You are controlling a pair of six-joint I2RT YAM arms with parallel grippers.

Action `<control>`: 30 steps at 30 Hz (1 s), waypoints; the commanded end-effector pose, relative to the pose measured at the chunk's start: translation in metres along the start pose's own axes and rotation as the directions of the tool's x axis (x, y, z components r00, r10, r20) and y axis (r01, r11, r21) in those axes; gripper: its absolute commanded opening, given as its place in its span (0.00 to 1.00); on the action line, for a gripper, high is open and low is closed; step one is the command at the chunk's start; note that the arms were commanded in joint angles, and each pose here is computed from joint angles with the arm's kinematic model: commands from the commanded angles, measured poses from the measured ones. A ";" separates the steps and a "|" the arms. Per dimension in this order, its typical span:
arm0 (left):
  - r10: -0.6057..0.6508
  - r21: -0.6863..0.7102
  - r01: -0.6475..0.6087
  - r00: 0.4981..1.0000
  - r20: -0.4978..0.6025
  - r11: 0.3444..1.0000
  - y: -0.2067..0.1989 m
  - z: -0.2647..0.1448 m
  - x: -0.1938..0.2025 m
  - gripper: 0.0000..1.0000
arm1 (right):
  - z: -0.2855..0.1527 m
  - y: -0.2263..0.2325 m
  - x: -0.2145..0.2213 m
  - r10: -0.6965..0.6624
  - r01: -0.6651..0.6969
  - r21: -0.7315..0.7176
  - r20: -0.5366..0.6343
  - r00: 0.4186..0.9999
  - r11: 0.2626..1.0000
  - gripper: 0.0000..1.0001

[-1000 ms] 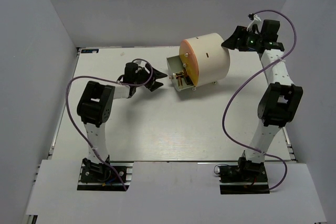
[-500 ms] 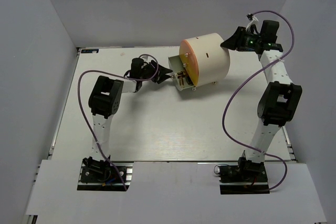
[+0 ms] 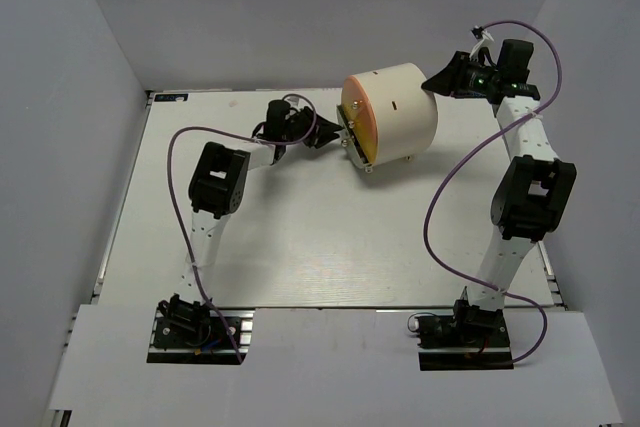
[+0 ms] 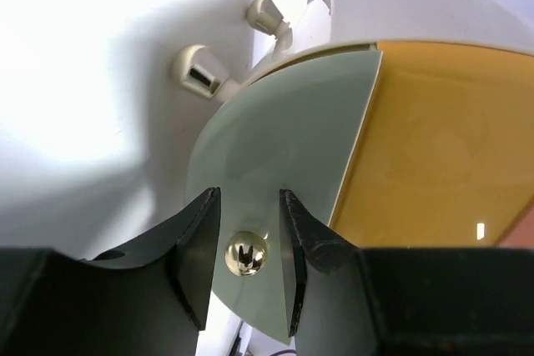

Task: Organize the makeup

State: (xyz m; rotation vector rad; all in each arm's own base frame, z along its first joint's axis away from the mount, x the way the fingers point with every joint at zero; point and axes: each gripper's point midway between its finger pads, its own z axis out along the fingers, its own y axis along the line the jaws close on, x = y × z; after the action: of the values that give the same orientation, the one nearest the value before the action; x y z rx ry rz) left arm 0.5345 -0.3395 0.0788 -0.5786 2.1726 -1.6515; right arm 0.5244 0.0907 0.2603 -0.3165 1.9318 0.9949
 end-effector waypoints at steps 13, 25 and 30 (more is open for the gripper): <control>0.027 0.023 -0.027 0.999 -0.038 0.999 -0.029 0.023 0.017 0.52 | 0.001 0.004 0.012 0.020 -0.020 0.014 -0.029 0.999 1.000 0.66; 0.068 0.023 -0.072 0.988 0.141 0.997 -0.070 -0.082 -0.033 0.88 | -0.055 -0.009 -0.038 -0.093 0.080 0.153 0.081 0.992 0.985 0.89; 0.272 -0.069 -0.264 0.951 0.148 0.962 -0.096 -0.125 -0.031 0.92 | -0.086 0.002 -0.044 -0.225 0.209 0.250 0.037 0.974 0.945 0.89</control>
State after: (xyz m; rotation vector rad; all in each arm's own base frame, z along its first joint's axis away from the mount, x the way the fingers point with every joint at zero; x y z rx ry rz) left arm 0.5259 -0.2529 0.1467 -0.6124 2.1205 -1.4670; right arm 0.5170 0.0266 0.2688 -0.2216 1.9689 0.7714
